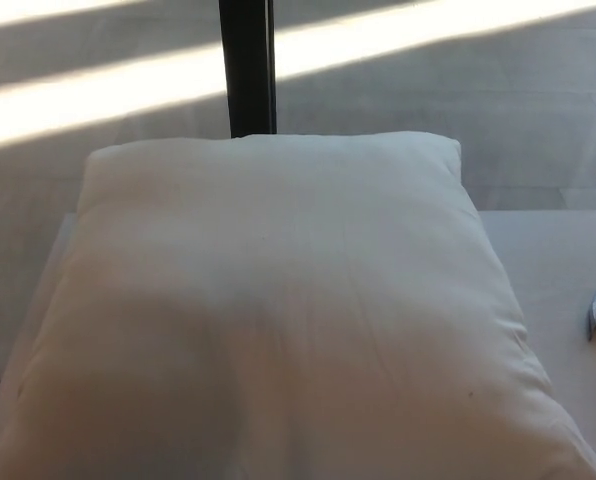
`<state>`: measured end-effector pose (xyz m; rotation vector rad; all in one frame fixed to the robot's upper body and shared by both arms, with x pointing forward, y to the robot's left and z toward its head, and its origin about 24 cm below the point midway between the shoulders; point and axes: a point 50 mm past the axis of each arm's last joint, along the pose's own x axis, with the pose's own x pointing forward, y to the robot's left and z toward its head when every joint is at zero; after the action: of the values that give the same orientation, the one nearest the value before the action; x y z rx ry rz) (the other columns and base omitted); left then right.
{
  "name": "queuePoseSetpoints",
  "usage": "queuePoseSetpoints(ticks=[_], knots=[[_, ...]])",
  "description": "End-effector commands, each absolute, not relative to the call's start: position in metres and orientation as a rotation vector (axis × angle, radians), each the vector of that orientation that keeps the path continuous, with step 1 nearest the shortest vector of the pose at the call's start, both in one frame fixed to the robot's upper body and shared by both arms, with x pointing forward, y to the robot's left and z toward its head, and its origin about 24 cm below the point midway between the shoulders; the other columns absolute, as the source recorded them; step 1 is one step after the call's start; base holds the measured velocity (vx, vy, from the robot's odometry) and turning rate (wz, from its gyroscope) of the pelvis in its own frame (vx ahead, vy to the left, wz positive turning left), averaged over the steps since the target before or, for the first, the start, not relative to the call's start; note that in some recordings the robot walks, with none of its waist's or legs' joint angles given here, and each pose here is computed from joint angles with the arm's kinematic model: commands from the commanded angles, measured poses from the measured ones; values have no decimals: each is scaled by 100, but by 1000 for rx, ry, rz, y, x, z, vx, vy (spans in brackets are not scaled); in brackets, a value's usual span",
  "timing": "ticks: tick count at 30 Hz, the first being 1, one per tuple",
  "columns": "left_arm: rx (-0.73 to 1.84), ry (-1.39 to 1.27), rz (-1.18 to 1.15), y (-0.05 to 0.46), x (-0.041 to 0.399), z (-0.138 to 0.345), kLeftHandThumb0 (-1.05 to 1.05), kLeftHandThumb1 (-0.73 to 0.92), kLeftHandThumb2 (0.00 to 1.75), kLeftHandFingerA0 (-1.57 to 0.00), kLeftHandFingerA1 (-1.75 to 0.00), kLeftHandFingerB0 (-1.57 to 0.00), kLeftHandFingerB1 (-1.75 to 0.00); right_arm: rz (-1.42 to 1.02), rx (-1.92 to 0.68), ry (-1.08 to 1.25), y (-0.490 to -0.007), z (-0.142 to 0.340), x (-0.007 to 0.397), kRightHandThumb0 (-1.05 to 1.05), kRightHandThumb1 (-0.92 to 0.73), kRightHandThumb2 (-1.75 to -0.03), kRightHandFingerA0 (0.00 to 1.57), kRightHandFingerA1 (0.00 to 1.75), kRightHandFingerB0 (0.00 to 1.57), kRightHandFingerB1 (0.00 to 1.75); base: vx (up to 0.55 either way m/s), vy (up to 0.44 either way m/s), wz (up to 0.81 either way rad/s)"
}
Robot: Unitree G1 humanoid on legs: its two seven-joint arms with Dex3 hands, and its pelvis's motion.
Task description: A hammer is kept on the right hand side and a pillow is kept on the left hand side on the desk infront of the robot and the robot uses its right hand to pick up the hammer and makes a downward swinging motion to hit the pillow
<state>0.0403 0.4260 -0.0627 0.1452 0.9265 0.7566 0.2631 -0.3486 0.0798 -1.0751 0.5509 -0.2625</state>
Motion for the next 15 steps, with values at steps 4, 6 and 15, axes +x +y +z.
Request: queuePoseSetpoints(ticks=[4,6,15], knots=[[177,932,772,435,39,-55,-63,80,64,-55,-59,-55,-48,-679,-869,551,-437,112,202,-105,-91,-67,0,0,0,0,0,0,0],[155,924,790,435,40,-55,-63,78,63,-55,-59,-56,-49,-729,-886,561,-447,111,193,-105,-90,-66,0,0,0,0,0,0,0],[173,931,773,433,41,-56,-62,80,63,-54,-62,-57,-49,-1006,-659,678,-485,74,130,-100,-72,-106,0,21,0,0,0,0,0]])
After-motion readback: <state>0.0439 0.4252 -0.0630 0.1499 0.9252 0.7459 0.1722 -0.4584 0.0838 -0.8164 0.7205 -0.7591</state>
